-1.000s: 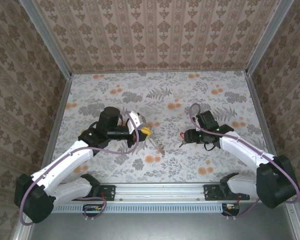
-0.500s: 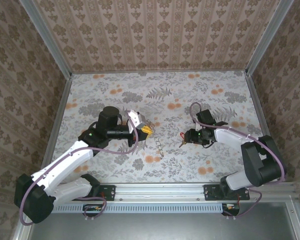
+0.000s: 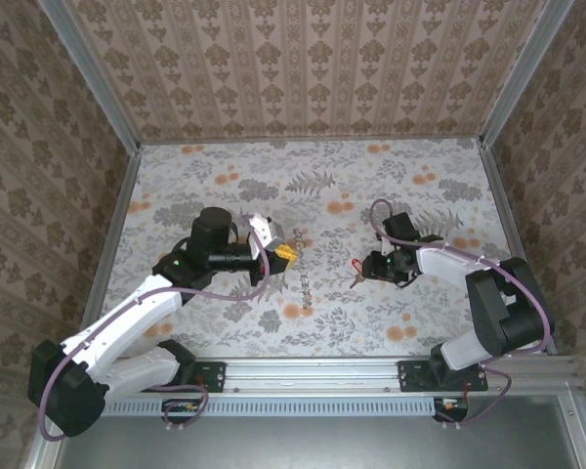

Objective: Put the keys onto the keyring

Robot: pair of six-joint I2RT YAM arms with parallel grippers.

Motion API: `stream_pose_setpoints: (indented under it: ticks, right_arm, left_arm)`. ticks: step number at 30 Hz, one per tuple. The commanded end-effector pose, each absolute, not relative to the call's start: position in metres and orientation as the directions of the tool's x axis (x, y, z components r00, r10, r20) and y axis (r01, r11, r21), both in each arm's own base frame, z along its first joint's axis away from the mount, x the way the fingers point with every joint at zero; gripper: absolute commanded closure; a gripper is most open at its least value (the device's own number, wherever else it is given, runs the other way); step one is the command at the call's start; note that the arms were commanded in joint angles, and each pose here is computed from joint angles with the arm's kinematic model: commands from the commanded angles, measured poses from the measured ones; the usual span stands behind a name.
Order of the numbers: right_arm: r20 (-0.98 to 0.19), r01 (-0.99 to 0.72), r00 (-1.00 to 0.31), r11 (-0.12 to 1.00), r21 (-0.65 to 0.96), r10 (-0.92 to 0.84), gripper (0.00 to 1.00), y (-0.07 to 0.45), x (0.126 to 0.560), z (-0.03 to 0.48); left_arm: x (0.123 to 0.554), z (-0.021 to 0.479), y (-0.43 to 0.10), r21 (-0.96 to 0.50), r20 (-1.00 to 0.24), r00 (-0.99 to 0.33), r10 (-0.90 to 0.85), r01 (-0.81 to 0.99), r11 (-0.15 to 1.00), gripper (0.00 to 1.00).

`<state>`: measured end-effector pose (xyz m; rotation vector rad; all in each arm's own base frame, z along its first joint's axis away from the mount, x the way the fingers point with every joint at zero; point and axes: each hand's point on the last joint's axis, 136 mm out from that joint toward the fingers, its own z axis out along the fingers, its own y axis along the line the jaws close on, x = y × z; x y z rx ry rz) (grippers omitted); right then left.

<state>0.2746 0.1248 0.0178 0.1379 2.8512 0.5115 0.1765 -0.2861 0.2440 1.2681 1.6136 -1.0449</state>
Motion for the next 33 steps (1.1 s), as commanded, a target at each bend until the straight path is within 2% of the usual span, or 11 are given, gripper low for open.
stream_pose_setpoints:
  ticks: [1,33]
  right_arm:
    - [-0.22,0.006,-0.969,0.899,0.437,0.113,0.6,0.15,0.281,0.017]
    - [-0.24,-0.048,-0.968,0.887,0.46,0.072,0.66,0.18,0.282,0.017]
  left_arm:
    - [0.172,0.254,-0.288,-0.116,-0.951,-0.146,0.273,0.986,0.121,1.0]
    - [0.161,0.249,-0.291,-0.09,-0.946,-0.12,0.302,0.99,0.111,1.0]
